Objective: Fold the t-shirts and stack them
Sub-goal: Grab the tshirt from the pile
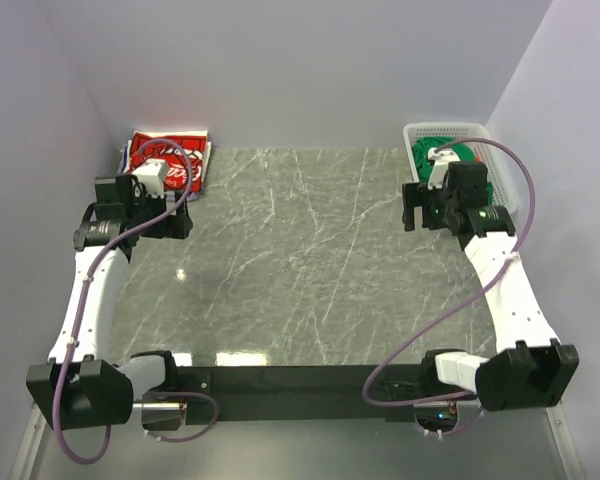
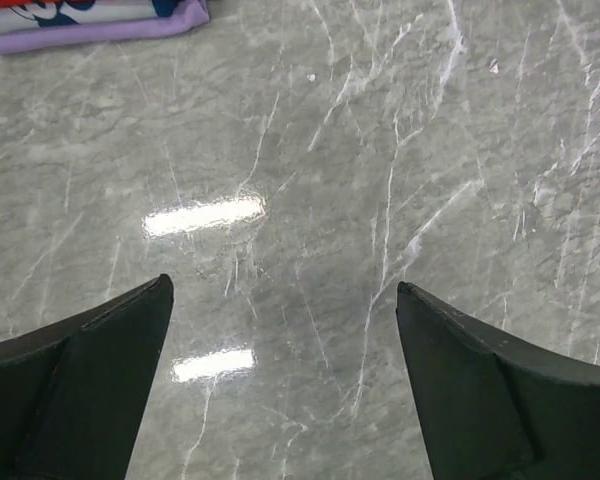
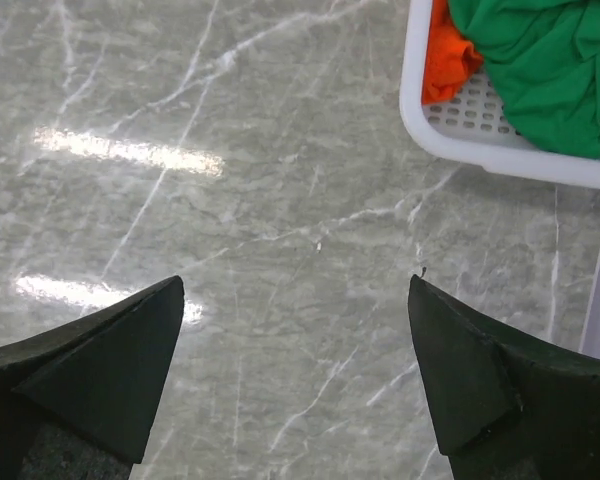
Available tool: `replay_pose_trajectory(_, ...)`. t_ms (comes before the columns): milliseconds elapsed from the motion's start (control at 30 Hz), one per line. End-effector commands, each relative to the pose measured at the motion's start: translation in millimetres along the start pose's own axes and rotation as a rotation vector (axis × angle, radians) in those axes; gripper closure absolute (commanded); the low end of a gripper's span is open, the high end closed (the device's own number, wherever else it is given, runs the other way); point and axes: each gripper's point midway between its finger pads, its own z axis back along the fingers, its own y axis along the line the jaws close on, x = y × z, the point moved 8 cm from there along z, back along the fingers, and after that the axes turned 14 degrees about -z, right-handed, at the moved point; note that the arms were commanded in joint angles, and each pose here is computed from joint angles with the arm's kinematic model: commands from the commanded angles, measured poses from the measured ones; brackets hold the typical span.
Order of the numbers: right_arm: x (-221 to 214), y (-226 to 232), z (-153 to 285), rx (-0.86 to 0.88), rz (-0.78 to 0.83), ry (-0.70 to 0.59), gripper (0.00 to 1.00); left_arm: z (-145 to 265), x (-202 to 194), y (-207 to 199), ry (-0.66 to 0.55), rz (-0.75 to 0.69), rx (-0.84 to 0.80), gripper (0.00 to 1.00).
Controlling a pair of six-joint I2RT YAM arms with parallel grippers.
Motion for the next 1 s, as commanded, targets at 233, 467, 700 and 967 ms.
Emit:
replay_pose_trajectory(233, 76, -36, -42, -0.083, 0.004, 0.0, 0.01, -2, 50, 12, -0.114, 0.066, 0.035, 0.01)
replay_pose_trajectory(467, 133, -77, -96, -0.123, -0.076, -0.015, 0.03, -7, 60, 9, -0.15, 0.086, -0.02, 0.01)
replay_pose_trajectory(700, 138, -110, -189, -0.174, -0.115, 0.007, 0.06, -22, 52, 8, -0.087, 0.114, -0.058, 0.01)
replay_pose_trajectory(967, 125, -131, -266, -0.207, -0.129, -0.005, 0.06, -34, 37, 5, -0.028, 0.137, -0.09, 0.01)
